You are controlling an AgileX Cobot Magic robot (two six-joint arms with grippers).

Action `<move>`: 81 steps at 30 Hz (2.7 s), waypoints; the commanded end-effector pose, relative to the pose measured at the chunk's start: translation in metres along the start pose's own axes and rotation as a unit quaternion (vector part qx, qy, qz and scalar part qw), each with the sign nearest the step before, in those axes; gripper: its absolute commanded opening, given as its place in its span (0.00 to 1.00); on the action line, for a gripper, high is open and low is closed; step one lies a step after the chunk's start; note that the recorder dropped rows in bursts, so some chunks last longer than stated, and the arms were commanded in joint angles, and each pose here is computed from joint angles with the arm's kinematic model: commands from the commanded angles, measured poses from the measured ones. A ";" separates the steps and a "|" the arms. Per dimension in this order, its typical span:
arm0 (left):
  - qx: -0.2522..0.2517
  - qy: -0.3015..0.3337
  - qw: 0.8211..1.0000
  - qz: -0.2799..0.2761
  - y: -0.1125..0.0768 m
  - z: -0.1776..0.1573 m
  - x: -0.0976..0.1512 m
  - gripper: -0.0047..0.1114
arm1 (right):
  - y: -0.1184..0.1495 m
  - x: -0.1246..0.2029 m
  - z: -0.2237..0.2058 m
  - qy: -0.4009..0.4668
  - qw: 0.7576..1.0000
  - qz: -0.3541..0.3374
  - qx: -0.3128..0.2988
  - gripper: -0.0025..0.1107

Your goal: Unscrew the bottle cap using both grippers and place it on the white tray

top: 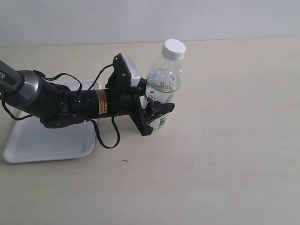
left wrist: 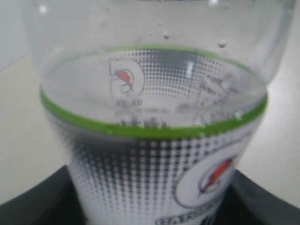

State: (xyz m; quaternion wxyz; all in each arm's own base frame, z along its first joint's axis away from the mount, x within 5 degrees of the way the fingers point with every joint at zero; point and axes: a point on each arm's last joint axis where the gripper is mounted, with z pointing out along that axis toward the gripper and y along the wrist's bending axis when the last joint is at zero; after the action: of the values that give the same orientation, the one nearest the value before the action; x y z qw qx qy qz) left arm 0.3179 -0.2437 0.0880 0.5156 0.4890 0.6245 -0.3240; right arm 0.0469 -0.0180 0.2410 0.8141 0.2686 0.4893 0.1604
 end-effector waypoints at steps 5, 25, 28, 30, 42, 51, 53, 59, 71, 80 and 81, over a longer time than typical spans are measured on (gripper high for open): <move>0.002 0.005 1.000 0.001 0.001 -0.001 -0.003 0.04 | 0.072 -0.072 0.016 -0.103 0.983 -0.060 -0.139 0.02; -0.004 0.024 1.000 0.004 0.002 -0.001 0.001 0.04 | 0.074 -0.037 0.258 0.540 0.782 -0.294 0.097 0.02; -0.004 0.027 1.000 0.004 0.002 -0.001 0.001 0.04 | 0.074 -0.006 0.264 0.633 0.745 -0.203 0.056 0.02; -0.004 0.029 1.000 0.004 0.002 -0.001 0.001 0.04 | 0.080 0.017 0.264 0.681 0.713 -0.165 0.018 0.02; -0.002 0.031 1.000 0.006 0.002 -0.001 0.002 0.04 | 0.144 0.124 0.255 0.769 0.585 -0.249 -0.065 0.02; -0.002 0.031 1.000 0.006 0.002 -0.001 0.002 0.04 | 0.184 0.133 0.274 0.742 0.607 -0.260 -0.118 0.10; -0.002 0.031 1.000 0.006 0.002 -0.001 0.002 0.04 | 0.185 0.133 0.274 0.741 0.607 -0.260 -0.118 0.17; -0.003 0.031 1.000 0.007 0.002 -0.001 0.002 0.04 | 0.186 0.135 0.273 0.745 0.607 -0.249 -0.122 0.54; -0.003 0.031 1.000 0.007 0.002 -0.001 0.002 0.04 | 0.187 0.146 0.264 0.758 0.589 -0.252 -0.126 0.62; -0.003 0.031 1.000 0.007 0.002 -0.001 0.002 0.04 | 0.180 0.167 0.263 0.772 0.569 -0.257 -0.118 0.62; -0.003 0.031 1.000 0.007 0.002 -0.001 0.002 0.04 | 0.179 0.169 0.263 0.774 0.568 -0.257 -0.117 0.62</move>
State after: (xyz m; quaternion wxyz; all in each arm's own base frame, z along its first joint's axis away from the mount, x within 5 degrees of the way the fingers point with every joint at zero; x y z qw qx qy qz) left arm 0.3183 -0.2436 0.0894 0.5107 0.4926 0.6280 -0.3196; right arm 0.3559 0.1401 0.3335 0.1634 -0.1907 0.9559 0.1522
